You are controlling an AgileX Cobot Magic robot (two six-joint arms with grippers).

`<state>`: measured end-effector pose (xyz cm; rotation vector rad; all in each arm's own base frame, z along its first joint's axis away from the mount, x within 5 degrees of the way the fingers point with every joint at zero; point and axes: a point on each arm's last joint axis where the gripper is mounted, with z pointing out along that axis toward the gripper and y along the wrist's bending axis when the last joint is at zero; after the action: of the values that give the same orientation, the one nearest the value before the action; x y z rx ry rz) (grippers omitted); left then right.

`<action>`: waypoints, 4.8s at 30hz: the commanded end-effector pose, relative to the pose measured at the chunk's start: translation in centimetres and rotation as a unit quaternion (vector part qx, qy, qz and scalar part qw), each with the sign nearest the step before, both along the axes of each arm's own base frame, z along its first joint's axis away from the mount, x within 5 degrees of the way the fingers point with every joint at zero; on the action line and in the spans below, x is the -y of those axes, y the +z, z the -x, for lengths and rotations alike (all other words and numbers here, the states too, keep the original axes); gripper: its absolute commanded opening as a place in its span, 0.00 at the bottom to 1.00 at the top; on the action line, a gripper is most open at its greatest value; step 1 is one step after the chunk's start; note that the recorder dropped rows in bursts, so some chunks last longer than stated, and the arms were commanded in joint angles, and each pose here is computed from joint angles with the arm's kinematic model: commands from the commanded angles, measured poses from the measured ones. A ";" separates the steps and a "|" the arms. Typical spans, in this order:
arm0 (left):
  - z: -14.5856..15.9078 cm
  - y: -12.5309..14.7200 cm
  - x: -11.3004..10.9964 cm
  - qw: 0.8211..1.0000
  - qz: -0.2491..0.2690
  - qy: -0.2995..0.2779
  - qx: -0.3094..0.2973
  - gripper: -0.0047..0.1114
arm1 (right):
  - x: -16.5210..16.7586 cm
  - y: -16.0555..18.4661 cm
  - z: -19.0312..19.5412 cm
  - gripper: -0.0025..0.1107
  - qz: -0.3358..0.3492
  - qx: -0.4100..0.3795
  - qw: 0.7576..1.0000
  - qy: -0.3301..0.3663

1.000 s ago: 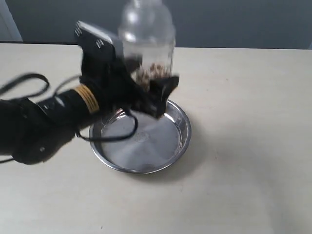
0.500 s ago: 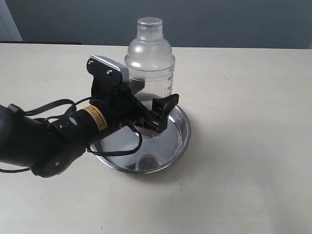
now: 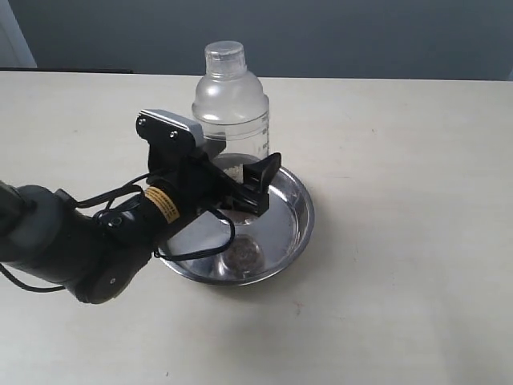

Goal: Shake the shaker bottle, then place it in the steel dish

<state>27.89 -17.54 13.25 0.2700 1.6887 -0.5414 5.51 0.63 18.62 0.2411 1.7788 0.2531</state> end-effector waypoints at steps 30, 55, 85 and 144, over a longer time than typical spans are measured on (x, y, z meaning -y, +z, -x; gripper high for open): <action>0.5 -4.2 -0.6 0.999 -0.005 0.021 -0.041 0.04 | 0.1 0.1 0.0 0.02 0.003 0.007 1.000 -0.003; 1.7 -3.9 -0.1 0.998 -0.026 -0.043 -0.034 0.94 | 0.1 0.1 0.0 0.02 0.003 0.007 1.000 -0.003; 5.0 8.6 -2.8 0.980 -0.039 -0.014 0.194 0.82 | 0.1 0.1 0.0 0.02 0.003 0.007 1.000 -0.003; 22.4 5.9 -16.9 0.976 -0.008 0.218 -0.021 0.04 | 0.0 0.1 0.0 0.02 0.001 0.007 1.000 -0.003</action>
<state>5.54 -0.67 19.33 -0.0700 1.7202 -0.1879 5.51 0.63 18.62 0.2411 1.7788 0.2531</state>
